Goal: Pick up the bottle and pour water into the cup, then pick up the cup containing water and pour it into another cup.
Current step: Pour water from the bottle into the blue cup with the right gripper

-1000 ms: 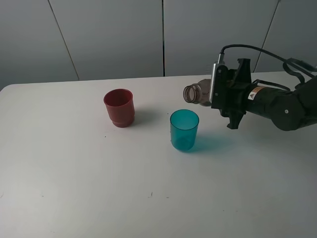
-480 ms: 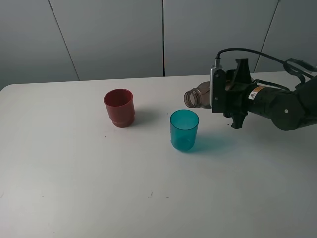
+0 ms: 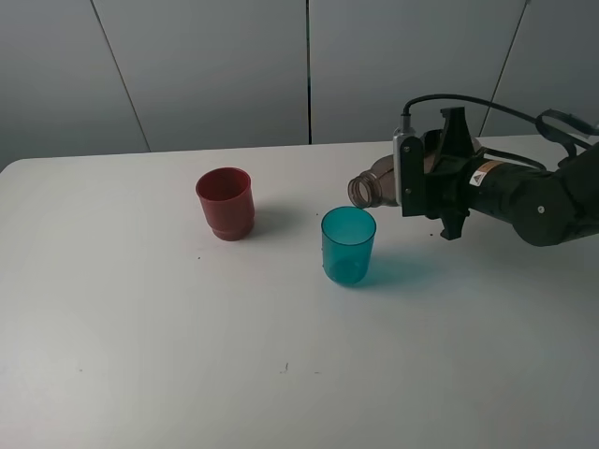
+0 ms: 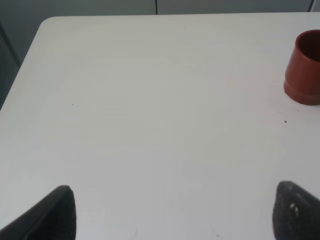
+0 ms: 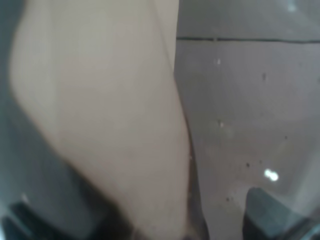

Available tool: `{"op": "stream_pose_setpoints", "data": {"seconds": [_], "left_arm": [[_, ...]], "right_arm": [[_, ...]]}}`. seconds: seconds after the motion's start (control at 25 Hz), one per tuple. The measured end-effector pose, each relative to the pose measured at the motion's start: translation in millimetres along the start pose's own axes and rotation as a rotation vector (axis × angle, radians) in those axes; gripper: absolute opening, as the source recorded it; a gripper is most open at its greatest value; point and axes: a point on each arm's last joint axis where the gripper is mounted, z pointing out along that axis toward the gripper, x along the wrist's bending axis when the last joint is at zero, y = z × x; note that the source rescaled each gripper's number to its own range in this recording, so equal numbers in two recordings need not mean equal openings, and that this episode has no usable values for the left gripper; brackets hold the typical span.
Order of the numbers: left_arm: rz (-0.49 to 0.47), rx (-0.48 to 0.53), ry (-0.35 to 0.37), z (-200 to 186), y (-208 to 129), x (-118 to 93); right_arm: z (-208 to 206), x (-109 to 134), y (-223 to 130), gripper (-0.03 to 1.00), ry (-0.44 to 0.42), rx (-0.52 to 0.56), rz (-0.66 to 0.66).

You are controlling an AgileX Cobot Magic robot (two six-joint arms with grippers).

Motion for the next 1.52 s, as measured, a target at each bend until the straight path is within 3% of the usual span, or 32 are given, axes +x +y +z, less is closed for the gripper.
{"op": "stream_pose_setpoints", "data": {"seconds": [0.52, 1.52], "left_arm": [[0.0, 0.0, 0.0, 0.0, 0.0, 0.0], [0.0, 0.0, 0.0, 0.0, 0.0, 0.0]], "right_arm": [[0.0, -0.2, -0.2, 0.01, -0.002, 0.002, -0.1], [2.2, -8.3, 0.5, 0.01, -0.054, 0.0, -0.168]]}}
